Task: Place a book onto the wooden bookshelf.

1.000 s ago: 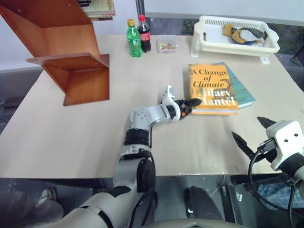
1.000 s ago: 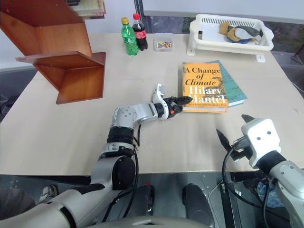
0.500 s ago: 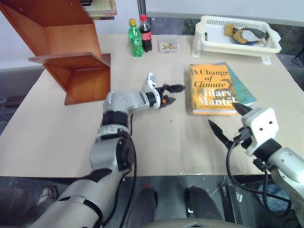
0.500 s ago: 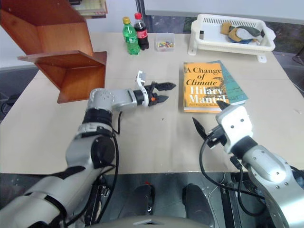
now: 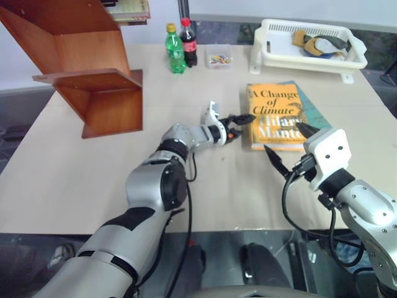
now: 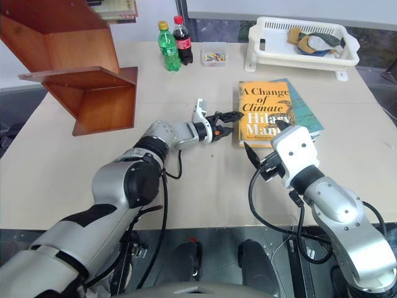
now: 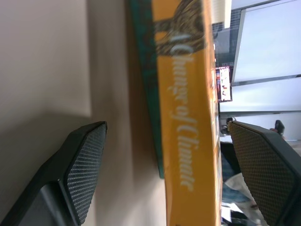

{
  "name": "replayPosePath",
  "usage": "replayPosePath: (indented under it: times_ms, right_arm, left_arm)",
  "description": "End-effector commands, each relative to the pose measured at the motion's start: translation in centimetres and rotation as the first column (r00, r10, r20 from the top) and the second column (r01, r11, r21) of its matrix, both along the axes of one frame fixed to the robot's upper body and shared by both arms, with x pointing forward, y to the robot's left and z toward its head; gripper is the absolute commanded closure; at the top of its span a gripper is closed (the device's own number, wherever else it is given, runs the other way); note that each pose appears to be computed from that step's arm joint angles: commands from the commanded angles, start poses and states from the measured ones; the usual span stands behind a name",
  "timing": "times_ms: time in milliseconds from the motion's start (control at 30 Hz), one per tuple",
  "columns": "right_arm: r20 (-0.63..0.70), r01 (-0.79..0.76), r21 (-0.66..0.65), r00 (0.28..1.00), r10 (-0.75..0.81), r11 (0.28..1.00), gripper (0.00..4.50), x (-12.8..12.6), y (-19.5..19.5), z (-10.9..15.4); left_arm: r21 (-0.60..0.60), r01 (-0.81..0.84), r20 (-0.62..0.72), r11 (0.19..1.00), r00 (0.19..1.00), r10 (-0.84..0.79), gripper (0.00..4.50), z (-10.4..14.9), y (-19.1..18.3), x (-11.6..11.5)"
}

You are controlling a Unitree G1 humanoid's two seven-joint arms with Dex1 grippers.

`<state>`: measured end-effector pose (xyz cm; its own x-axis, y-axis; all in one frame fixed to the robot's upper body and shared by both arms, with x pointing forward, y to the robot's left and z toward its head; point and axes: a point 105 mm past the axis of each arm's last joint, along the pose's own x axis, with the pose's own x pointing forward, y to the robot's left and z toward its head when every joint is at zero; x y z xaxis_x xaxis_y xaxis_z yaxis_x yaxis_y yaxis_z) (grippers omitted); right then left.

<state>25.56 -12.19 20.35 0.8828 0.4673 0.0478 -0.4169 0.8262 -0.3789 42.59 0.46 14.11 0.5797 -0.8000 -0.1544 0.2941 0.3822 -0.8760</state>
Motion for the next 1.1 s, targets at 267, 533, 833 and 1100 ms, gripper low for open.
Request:
replayPosePath:
  times_ms: [267,533,833,1100]
  right_arm:
    - [0.048,0.043,0.006,0.998,-0.043,0.999,0.00,-0.8,-0.1,0.7]
    - [0.059,0.059,0.002,0.997,-0.059,0.998,0.00,-0.7,-0.3,0.8]
    - [0.070,0.052,-0.003,0.996,-0.052,0.999,0.00,-0.4,-0.1,1.0]
    - [0.064,0.003,0.029,0.998,-0.005,1.000,0.00,0.1,0.2,1.2]
  left_arm:
    - [-0.028,0.056,0.067,0.998,0.996,-0.054,0.97,1.8,-2.9,-0.4]
    - [-0.033,0.087,0.052,0.996,0.995,-0.085,3.65,1.3,-3.5,-0.9]
    - [-0.114,0.058,0.032,0.992,0.998,-0.054,3.65,2.1,-1.4,-0.4]
    - [0.096,0.110,0.450,0.989,0.882,-0.142,3.65,7.6,3.3,-0.9]
